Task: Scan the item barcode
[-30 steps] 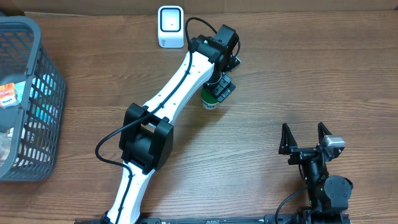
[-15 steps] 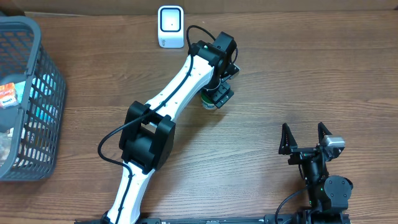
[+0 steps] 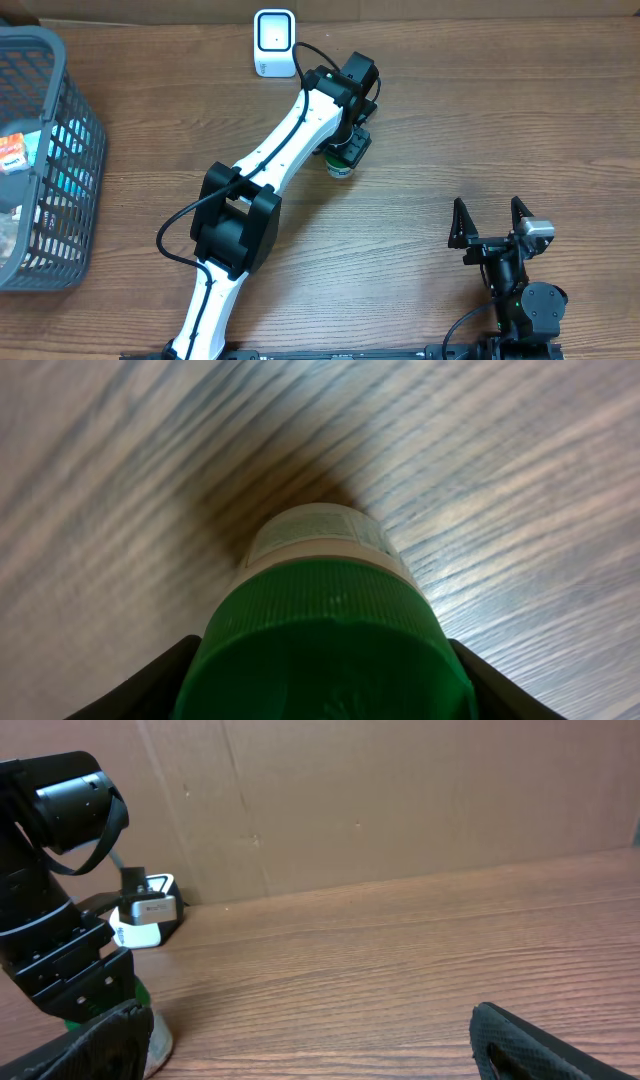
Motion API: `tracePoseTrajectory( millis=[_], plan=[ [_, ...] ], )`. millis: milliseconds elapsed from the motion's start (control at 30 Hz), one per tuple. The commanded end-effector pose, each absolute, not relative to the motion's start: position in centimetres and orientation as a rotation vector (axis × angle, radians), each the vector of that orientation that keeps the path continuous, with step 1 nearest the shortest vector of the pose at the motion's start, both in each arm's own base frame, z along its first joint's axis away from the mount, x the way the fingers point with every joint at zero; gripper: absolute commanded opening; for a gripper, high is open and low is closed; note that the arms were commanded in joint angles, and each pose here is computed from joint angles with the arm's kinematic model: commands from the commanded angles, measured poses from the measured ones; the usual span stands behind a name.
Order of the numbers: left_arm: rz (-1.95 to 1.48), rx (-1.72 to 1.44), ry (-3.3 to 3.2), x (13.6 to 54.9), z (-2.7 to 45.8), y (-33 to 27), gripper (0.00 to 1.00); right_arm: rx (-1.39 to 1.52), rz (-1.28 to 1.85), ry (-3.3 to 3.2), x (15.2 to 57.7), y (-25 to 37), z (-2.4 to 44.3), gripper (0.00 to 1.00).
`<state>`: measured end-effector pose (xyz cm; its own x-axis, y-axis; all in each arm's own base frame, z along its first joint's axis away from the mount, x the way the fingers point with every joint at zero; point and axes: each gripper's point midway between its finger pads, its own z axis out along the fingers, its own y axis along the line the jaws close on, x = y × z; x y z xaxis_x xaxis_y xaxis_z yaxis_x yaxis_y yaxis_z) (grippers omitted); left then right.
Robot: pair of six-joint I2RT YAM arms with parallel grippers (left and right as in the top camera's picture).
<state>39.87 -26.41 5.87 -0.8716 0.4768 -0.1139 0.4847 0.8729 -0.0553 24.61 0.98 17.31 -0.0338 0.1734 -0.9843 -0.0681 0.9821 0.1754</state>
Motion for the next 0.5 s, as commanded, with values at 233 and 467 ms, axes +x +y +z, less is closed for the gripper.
tracePoseTrajectory(
  millis=[233, 467],
  plan=[
    [-0.127, -0.034, 3.097, 38.77, 6.46, -25.63, 0.45, 0.077, 0.198, 1.59, 24.61, 1.1, 17.13, 1.0],
    [-0.13, -0.483, 3.076, 38.69, 6.45, -25.51, 0.45, 0.077, 0.198, 1.59, 24.61, 1.1, 17.13, 1.0]
  ],
)
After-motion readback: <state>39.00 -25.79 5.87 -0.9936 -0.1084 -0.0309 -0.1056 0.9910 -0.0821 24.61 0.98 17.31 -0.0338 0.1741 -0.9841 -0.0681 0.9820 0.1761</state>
